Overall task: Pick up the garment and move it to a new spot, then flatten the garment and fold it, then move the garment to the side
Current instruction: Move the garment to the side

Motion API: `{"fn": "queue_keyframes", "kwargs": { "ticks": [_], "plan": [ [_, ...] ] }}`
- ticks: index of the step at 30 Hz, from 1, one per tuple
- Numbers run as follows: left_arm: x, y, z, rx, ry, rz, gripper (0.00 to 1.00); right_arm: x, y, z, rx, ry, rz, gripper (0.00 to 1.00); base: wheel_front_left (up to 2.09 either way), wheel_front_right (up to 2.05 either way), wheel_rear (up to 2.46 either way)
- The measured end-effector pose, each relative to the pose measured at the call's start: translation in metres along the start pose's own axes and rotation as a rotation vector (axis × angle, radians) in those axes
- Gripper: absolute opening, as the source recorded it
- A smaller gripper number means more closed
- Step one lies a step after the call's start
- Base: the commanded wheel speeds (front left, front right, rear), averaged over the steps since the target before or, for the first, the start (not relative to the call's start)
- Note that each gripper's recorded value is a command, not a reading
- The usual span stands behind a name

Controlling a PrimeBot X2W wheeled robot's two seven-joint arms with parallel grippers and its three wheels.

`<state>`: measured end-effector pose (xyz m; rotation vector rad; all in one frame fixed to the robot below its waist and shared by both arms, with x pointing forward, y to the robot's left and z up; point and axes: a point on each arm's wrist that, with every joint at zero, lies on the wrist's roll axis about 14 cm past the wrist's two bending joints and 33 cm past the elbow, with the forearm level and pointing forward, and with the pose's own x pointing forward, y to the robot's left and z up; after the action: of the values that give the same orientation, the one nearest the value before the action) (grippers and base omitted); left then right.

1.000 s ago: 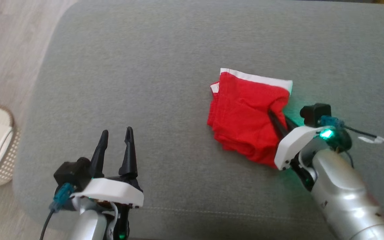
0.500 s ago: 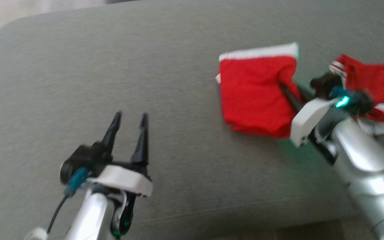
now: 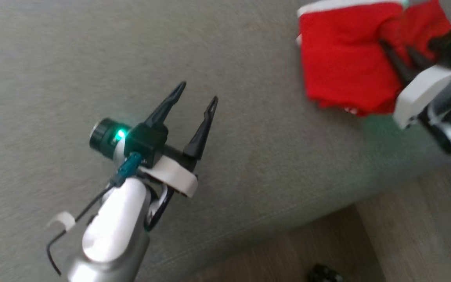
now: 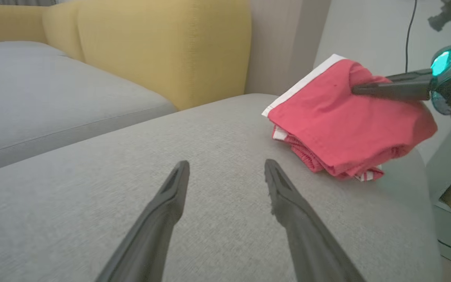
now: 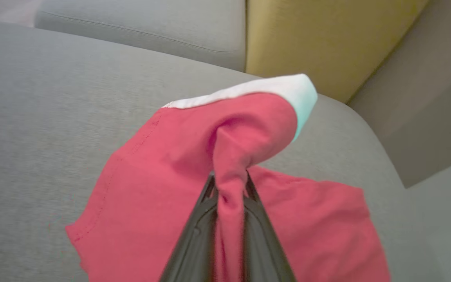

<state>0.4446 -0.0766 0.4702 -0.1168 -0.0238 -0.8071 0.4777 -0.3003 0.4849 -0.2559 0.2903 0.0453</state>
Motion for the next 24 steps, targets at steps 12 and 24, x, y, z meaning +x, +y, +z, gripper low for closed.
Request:
{"fn": "queue_keyframes", "kwargs": {
  "ticks": [12, 24],
  "plan": [
    [0.041, -0.009, -0.059, -0.054, 0.052, -0.137, 1.0, 0.012, -0.067, -0.044, -0.058, 0.089, -0.171, 0.0, 0.0, 0.0, 0.0],
    [0.055, 0.007, -0.06, -0.087, 0.006, -0.114, 1.0, 0.032, -0.072, -0.067, -0.031, 0.103, -0.219, 1.0, 0.0, 0.0, 0.0]
  ]
}}
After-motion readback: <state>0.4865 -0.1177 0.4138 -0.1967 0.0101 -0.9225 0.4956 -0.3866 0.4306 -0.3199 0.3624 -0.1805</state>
